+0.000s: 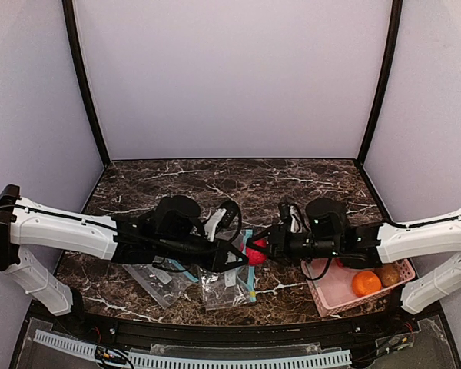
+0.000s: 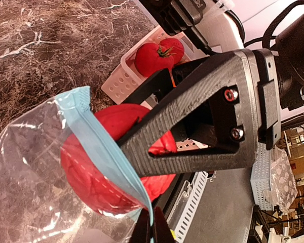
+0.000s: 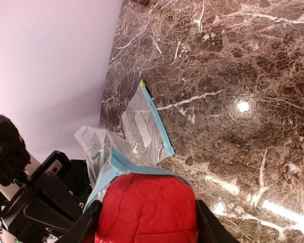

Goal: Place the food in the zip-top bag and seal the zipper
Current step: Place the fake fruit in the zipper food storage bag.

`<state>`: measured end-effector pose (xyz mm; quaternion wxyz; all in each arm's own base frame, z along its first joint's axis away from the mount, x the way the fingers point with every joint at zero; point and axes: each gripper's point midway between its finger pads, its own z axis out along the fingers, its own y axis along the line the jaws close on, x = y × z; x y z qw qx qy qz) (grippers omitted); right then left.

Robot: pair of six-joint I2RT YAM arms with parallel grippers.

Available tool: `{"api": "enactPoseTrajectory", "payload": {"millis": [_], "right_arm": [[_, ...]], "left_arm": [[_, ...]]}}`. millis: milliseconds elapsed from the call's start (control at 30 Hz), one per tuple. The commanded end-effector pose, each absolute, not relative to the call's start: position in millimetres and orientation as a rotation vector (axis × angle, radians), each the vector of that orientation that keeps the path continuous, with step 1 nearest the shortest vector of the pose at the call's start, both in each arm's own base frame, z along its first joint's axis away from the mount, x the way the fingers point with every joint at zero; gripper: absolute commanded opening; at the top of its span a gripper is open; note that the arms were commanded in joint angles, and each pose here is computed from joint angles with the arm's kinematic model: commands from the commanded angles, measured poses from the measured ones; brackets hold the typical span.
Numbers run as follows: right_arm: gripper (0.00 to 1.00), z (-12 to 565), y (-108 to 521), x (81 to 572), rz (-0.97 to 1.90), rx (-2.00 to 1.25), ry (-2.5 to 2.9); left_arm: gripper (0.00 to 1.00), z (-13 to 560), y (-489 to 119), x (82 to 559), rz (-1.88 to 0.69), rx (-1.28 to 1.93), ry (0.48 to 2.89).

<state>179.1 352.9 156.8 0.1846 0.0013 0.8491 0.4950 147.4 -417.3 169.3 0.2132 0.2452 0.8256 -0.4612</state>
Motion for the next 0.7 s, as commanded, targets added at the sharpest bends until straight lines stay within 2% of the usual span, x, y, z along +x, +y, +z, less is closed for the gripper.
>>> {"api": "enactPoseTrajectory", "payload": {"millis": [0, 233, 467, 667], "right_arm": [[0.28, 179, 357, 186, 1.477, -0.001, 2.293], [0.33, 172, 373, 174, 1.536, -0.106, 2.365], [0.42, 161, 373, 169, 1.503, -0.13, 2.422], [0.43, 157, 376, 161, 1.498, -0.212, 2.454]], "left_arm": [[0.01, 164, -418, 138, -1.314, 0.721, 2.304], [0.01, 174, -426, 147, -1.314, 0.695, 2.258], [0.01, 183, -425, 154, -1.302, 0.653, 2.224], [0.01, 191, -424, 157, -1.331, 0.621, 2.19]]}}
